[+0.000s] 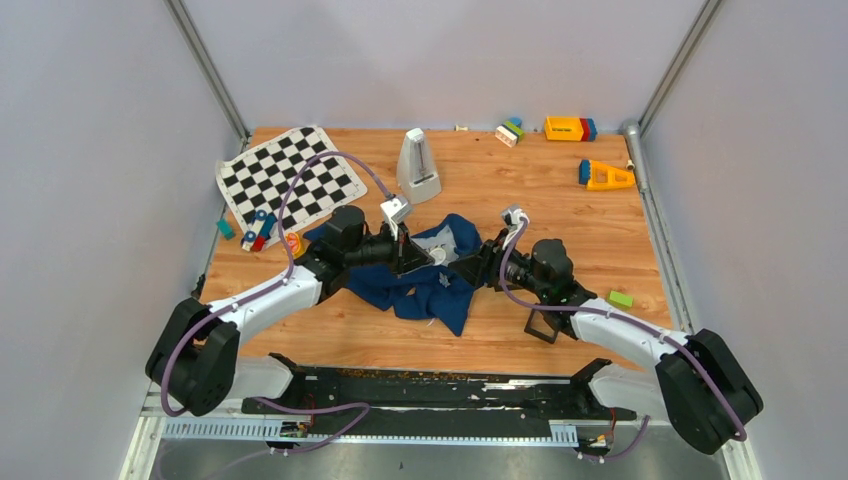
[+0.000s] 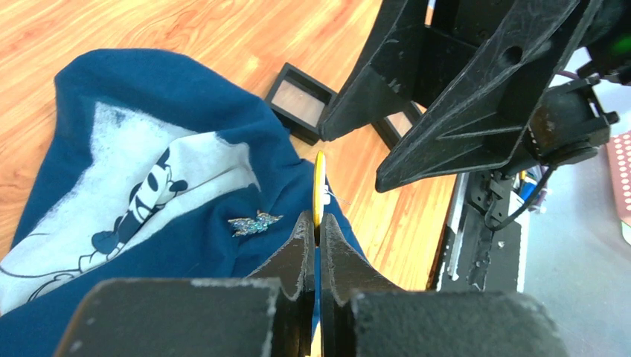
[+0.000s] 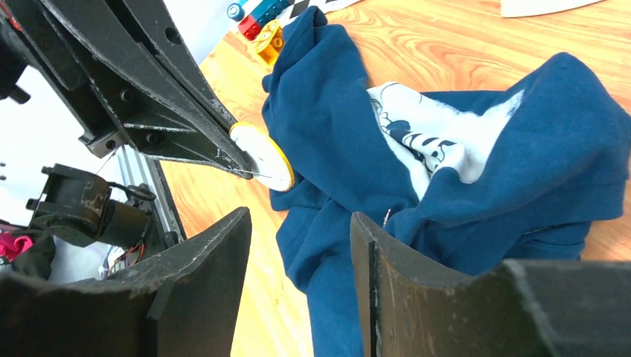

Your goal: Remove the brooch from the garment

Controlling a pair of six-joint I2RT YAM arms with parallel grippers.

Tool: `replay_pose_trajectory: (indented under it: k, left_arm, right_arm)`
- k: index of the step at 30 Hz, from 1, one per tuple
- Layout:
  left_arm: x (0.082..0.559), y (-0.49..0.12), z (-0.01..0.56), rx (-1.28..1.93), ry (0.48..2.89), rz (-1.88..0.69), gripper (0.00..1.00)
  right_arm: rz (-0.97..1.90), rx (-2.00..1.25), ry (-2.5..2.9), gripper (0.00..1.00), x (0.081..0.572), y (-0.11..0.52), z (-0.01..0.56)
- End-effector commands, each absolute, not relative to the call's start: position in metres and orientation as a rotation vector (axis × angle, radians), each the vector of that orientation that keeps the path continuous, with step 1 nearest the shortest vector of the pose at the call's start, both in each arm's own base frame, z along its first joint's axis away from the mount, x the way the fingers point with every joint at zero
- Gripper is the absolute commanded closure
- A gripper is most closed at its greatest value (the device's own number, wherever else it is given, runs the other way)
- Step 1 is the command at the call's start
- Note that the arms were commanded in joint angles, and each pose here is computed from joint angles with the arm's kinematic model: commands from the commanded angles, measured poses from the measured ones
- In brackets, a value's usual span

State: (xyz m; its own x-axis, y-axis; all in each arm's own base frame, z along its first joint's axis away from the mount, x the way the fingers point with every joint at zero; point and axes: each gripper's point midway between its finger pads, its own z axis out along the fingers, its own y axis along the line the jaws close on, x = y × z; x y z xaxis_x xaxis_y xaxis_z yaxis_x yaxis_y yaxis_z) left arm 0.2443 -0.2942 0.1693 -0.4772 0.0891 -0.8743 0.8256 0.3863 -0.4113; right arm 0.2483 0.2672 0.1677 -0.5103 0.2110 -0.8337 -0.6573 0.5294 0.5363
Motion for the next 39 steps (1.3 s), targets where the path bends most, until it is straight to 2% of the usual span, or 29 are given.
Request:
replay_pose_trajectory:
  k: [1, 13, 25, 39]
  left_arm:
    - [0.233, -0.301, 0.193, 0.847, 1.720, -1.243, 1.00]
    - [0.220, -0.312, 0.197, 0.908, 1.678, -1.363, 1.00]
    - [0.213, -0.317, 0.197, 0.947, 1.664, -1.384, 1.00]
    - [0.208, -0.320, 0.196, 0.976, 1.662, -1.385, 1.00]
  right_arm:
    - [1.162, -0.457, 1.662, 0.47, 0.243, 0.271, 0.193]
    - [1.216, -0.508, 1.642, 0.52, 0.235, 0.277, 0.196]
    - [1.230, -0.499, 1.664, 0.64, 0.237, 0.280, 0.194]
    - [1.241, -0.492, 1.669, 0.67, 0.236, 0.280, 0.195]
